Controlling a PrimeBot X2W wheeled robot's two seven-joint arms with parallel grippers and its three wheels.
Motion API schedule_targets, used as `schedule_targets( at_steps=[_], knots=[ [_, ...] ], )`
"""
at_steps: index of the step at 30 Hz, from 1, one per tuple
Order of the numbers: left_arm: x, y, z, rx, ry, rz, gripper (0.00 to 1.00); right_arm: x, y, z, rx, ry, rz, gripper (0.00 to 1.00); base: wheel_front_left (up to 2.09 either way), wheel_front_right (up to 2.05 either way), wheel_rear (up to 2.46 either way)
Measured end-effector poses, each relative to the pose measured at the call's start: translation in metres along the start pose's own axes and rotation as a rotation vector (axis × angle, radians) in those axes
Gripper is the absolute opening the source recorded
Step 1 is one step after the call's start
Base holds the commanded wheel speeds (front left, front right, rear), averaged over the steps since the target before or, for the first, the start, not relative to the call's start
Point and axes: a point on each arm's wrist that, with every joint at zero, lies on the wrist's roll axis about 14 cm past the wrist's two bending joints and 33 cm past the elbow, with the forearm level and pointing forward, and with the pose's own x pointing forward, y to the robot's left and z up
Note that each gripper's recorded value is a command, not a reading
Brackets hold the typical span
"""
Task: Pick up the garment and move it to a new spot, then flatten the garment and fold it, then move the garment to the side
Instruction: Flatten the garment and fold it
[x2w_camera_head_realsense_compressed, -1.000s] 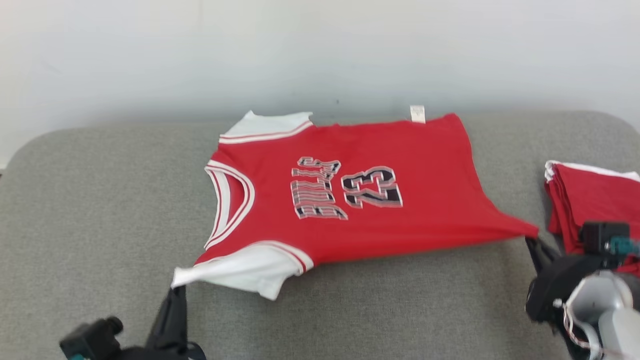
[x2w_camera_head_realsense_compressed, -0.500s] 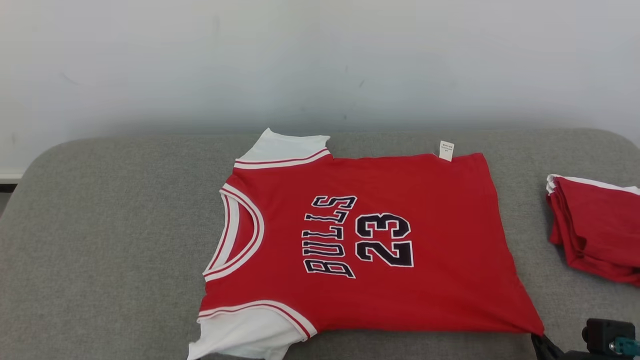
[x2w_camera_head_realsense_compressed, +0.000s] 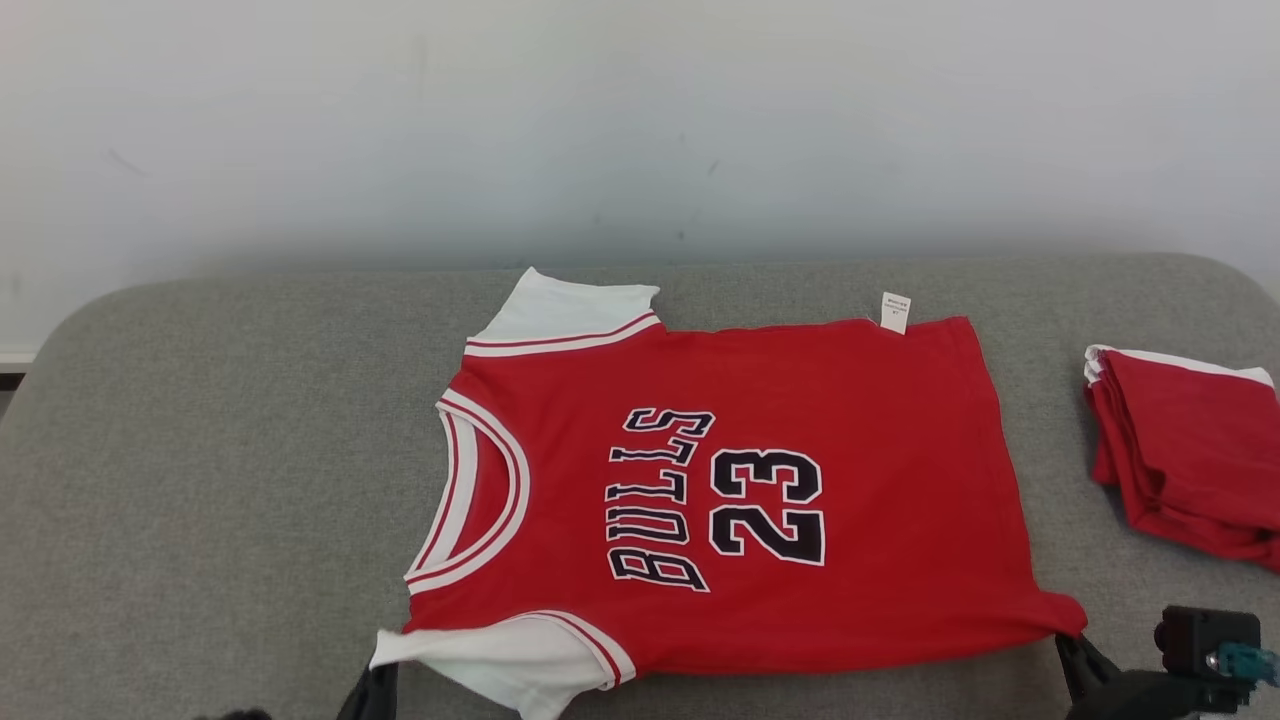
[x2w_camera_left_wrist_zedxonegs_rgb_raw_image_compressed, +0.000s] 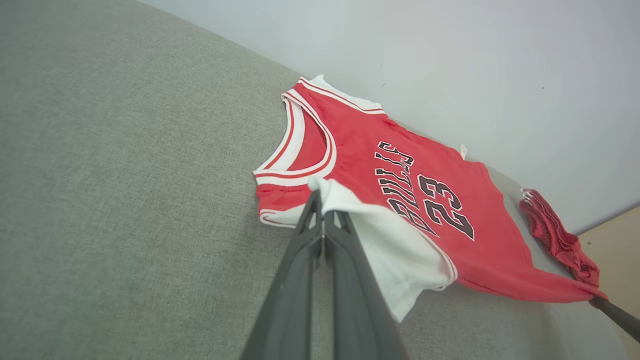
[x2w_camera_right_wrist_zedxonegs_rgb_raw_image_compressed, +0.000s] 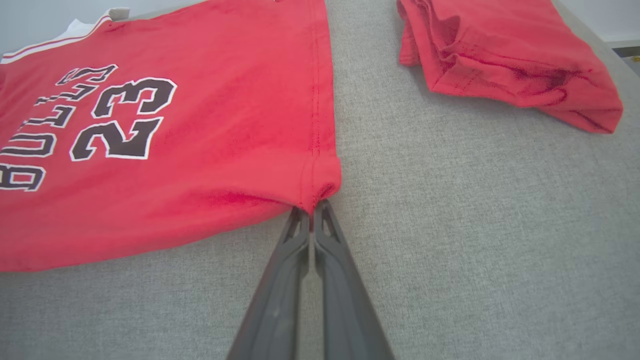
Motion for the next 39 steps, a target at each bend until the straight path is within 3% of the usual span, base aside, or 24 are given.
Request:
schedule_targets(
  at_steps=[8, 15, 28, 39],
  knots=[
    [0.064, -0.013, 0.016, 0.094, 0.0, -0.055, 0.0, 0.031, 0.017, 0.035, -0.038, -0.04, 0.03, 0.0, 0.0, 0.0, 0.0],
    [0.104, -0.006, 0.015, 0.135, 0.026, -0.02, 0.0, 0.056, 0.011, 0.053, -0.04, -0.054, 0.008, 0.0, 0.0, 0.0, 0.0],
    [0.164, -0.008, 0.015, 0.242, 0.05, -0.048, 0.0, 0.091, 0.007, 0.036, -0.036, 0.021, -0.007, 0.0, 0.0, 0.0, 0.0],
    [0.177, 0.0, 0.011, 0.262, 0.066, -0.034, 0.0, 0.102, -0.006, 0.035, 0.025, 0.02, -0.037, 0.0, 0.0, 0.0, 0.0]
  ],
)
